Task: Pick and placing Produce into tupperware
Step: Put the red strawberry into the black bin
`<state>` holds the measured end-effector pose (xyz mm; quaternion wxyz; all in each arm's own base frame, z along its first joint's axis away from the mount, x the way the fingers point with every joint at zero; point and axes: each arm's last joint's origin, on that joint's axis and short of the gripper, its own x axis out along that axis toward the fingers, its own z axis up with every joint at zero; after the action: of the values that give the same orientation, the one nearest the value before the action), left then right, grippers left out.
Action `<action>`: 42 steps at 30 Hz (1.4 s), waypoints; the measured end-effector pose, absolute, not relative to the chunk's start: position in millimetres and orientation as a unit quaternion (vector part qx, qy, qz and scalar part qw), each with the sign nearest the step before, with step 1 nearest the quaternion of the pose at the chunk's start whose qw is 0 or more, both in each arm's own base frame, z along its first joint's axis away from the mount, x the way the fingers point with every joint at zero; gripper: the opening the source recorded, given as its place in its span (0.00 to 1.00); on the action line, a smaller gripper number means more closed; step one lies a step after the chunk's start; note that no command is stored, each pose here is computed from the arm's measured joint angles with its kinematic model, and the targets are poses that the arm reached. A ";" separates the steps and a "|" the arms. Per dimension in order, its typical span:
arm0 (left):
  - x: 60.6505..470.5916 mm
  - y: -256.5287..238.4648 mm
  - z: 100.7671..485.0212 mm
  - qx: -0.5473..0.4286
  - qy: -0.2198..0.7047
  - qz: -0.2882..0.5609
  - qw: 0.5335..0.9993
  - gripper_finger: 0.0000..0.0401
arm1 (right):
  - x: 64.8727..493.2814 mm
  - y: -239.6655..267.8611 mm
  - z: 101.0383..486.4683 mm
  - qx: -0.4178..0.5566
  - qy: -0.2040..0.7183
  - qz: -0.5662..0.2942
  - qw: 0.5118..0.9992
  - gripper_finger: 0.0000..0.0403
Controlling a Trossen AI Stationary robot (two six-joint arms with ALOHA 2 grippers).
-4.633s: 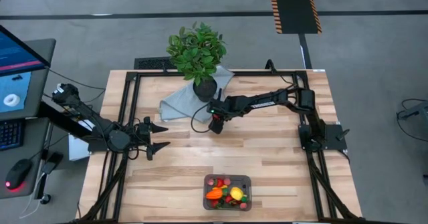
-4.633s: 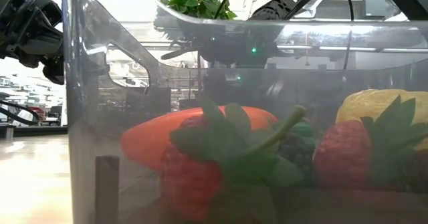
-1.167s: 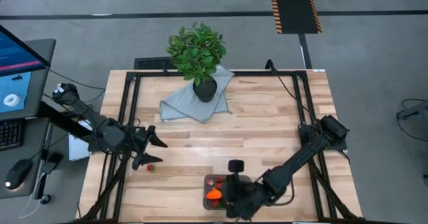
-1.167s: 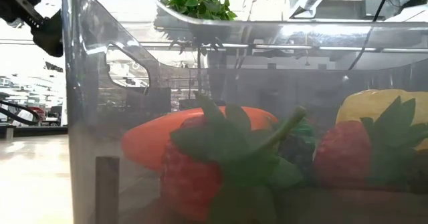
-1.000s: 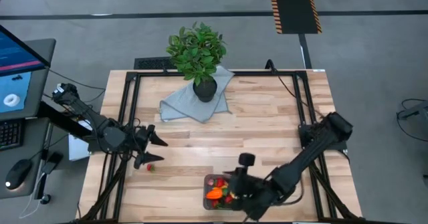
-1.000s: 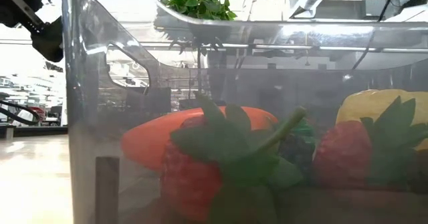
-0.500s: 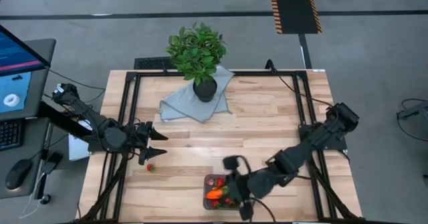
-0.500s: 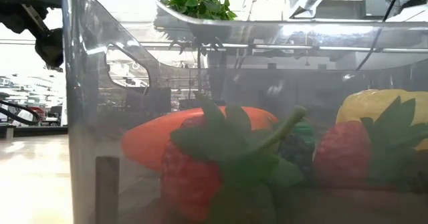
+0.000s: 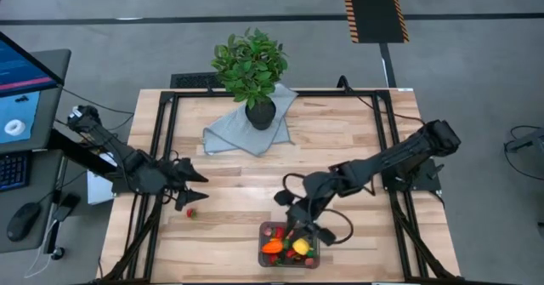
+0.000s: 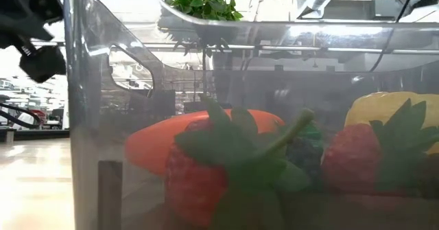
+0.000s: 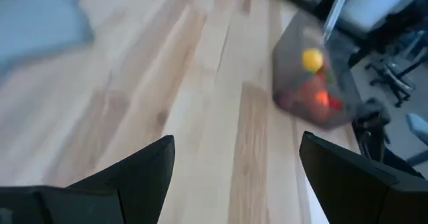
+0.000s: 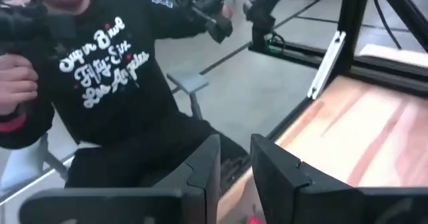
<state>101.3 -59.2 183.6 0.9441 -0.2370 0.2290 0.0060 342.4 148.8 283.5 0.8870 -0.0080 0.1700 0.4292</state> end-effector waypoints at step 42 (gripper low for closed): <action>73.3 -112.1 125.3 -0.263 0.504 0.028 0.822 0.77 | 196.4 113.6 178.7 0.118 0.099 0.279 0.948 0.27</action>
<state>73.3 -112.1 125.3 0.8219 -0.2628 0.5045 0.0284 196.4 113.6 178.7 0.9478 0.1179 0.0995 0.2791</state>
